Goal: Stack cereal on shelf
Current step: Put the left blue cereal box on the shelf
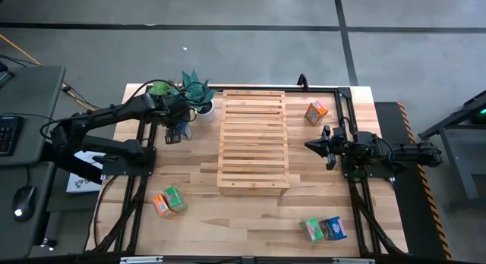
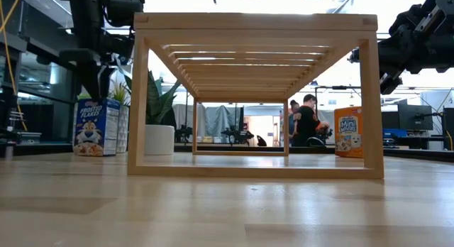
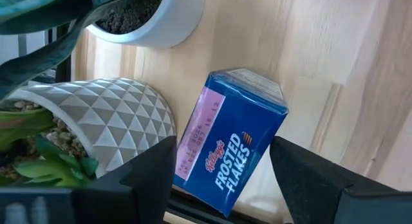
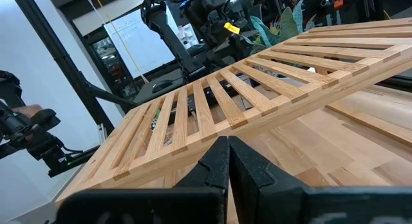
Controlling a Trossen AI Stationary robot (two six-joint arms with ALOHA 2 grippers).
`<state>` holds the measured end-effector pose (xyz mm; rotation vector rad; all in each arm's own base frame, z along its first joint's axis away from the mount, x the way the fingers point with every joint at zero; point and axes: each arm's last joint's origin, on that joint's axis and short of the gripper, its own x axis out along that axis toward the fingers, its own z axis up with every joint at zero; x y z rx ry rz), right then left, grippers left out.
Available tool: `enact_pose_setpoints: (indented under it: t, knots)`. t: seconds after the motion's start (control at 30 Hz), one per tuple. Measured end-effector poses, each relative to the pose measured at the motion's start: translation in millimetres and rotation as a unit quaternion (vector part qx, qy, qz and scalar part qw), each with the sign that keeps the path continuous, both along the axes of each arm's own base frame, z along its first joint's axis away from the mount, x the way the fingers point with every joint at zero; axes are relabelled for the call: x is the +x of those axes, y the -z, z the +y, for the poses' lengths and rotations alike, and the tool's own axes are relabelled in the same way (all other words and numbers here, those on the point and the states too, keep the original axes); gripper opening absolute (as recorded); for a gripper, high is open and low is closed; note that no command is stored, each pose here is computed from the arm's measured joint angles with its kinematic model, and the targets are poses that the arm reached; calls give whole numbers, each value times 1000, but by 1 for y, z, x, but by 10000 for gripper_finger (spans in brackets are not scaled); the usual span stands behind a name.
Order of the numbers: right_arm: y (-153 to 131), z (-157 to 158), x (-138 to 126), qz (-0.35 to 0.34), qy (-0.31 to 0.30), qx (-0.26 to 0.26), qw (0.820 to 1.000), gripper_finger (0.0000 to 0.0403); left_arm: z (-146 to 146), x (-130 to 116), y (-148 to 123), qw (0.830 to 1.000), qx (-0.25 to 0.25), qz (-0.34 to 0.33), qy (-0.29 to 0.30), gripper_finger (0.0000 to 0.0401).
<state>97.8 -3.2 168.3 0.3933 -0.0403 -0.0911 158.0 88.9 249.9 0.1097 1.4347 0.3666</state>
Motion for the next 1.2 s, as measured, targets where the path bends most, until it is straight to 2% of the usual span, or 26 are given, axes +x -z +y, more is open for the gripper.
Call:
enact_pose_setpoints:
  t: [0.27,0.5,0.8,0.93,1.03,1.2]
  knots:
    - [0,0,0,0,0,0,1000,0,0,0,0,1000,5,5,10,296]
    - [0,0,0,0,0,0,1000,0,2,-1,-1,999,28,3,-39,296]
    - [0,0,0,0,0,0,1000,0,2,0,-1,999,32,4,-26,296]
    - [0,0,0,0,0,0,1000,0,0,1,-1,1000,-2,-15,-26,296]
    - [0,0,0,0,0,0,1000,0,-1,2,0,999,-31,-24,2,296]
    - [0,0,0,0,0,0,1000,0,-1,3,2,999,-31,-10,35,296]
